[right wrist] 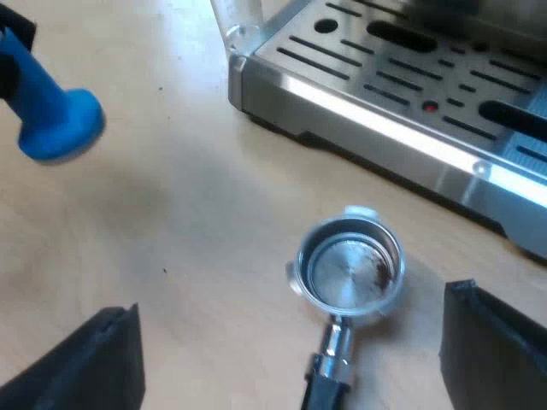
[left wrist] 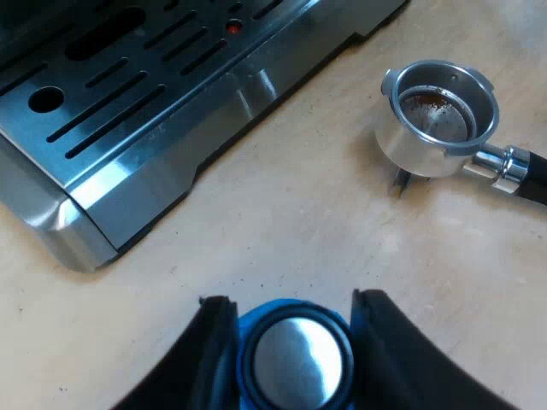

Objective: Grind coffee beans and then tamp

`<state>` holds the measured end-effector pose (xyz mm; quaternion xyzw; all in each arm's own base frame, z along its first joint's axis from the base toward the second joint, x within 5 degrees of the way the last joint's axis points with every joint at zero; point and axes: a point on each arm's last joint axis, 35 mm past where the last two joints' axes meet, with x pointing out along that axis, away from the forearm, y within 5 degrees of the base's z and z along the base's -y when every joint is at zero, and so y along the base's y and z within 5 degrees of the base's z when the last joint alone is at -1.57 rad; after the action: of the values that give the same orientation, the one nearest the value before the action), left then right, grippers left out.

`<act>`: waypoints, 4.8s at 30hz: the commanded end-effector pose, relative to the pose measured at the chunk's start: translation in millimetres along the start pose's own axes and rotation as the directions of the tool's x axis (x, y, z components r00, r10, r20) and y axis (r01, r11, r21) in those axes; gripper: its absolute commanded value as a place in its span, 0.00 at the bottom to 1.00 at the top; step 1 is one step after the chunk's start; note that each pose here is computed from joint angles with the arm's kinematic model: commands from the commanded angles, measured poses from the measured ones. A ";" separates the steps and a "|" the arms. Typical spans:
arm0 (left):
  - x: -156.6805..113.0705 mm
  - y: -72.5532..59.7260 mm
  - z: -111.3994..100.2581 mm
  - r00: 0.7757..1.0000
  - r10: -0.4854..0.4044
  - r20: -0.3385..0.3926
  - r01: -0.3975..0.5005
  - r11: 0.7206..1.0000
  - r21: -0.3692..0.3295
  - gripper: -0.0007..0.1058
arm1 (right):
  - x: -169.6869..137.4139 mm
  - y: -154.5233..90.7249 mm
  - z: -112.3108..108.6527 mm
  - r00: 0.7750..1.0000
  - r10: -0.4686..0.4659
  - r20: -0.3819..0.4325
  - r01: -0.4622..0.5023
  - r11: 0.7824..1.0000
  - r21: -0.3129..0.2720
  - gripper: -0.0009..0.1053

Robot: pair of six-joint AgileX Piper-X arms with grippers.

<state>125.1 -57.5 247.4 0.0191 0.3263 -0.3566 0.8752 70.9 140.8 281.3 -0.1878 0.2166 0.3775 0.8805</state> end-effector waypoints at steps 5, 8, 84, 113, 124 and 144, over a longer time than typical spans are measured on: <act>-8.8 -3.8 11.4 1.000 -0.003 0.023 0.003 1.000 0.021 0.01 | -5.1 -6.8 -32.1 0.996 -0.087 0.024 0.087 0.996 0.006 0.69; -10.9 -4.5 15.0 0.999 -0.003 0.034 0.002 1.000 0.026 0.01 | -3.2 -6.5 -41.9 0.996 -0.087 0.034 0.087 0.996 0.011 0.69; 74.1 -65.3 83.3 0.974 -0.223 -0.028 0.222 0.932 0.285 0.01 | 31.9 6.2 -99.5 0.990 -0.043 0.135 0.054 0.996 -0.077 0.57; 133.6 -87.5 86.4 0.952 -0.261 -0.158 0.299 0.902 0.312 0.01 | 32.0 6.1 -100.2 0.990 -0.047 0.130 0.058 0.995 -0.079 0.57; 144.5 -85.8 82.6 0.955 -0.241 -0.170 0.284 0.907 0.310 0.01 | 33.2 6.3 -104.6 0.992 -0.047 0.113 0.055 0.996 -0.072 0.57; 162.3 -80.4 71.8 0.956 -0.191 -0.222 0.253 0.921 0.297 0.01 | 33.2 6.3 -104.6 0.992 -0.047 0.113 0.055 0.996 -0.072 0.57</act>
<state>198.7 -234.7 219.8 0.1557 0.3566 -0.5018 0.7725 61.1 112.3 173.2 -0.2091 0.1534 0.3723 0.8911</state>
